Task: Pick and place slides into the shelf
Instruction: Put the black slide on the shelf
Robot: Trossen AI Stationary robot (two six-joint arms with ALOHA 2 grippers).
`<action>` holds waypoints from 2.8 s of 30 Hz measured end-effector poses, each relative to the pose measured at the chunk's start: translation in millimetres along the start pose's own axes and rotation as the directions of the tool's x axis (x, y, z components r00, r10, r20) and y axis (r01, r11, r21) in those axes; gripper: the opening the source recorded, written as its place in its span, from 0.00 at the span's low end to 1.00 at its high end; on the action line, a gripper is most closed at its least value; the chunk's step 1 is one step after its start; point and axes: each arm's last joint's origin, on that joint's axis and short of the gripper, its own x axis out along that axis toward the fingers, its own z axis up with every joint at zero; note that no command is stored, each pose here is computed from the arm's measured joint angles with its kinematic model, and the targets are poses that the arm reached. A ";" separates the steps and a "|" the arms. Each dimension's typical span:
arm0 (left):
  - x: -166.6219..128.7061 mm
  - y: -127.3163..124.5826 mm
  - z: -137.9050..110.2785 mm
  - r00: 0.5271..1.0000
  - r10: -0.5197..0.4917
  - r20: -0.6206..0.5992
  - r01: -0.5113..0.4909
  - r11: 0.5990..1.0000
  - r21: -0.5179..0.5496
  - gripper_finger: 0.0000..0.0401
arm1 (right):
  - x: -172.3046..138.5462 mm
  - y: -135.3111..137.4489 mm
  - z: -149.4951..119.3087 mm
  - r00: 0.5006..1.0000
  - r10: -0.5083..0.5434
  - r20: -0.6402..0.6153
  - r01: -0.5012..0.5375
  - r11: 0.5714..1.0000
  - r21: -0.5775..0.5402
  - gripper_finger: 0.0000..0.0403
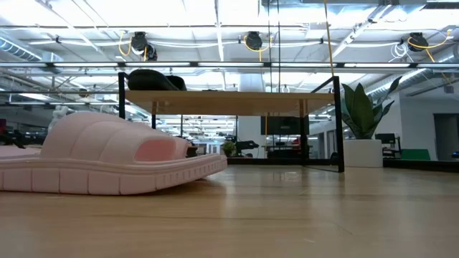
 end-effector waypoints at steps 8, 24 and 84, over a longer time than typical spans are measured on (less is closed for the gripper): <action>-33.8 -38.8 20.0 0.992 -0.125 -0.032 0.129 0.965 0.229 0.19 | -1.2 -3.1 -13.9 0.985 0.042 -0.165 -0.027 0.996 0.089 0.08; -73.9 -4.7 55.1 0.926 -0.004 -0.377 0.038 0.996 0.084 0.19 | -1.4 1.0 -59.9 0.770 0.366 -0.522 -0.031 0.839 0.543 0.08; -34.6 79.2 69.8 0.581 -0.114 -0.806 -0.090 0.975 -0.203 0.19 | 25.9 13.9 -115.3 0.586 0.562 -0.585 0.019 0.711 0.702 0.08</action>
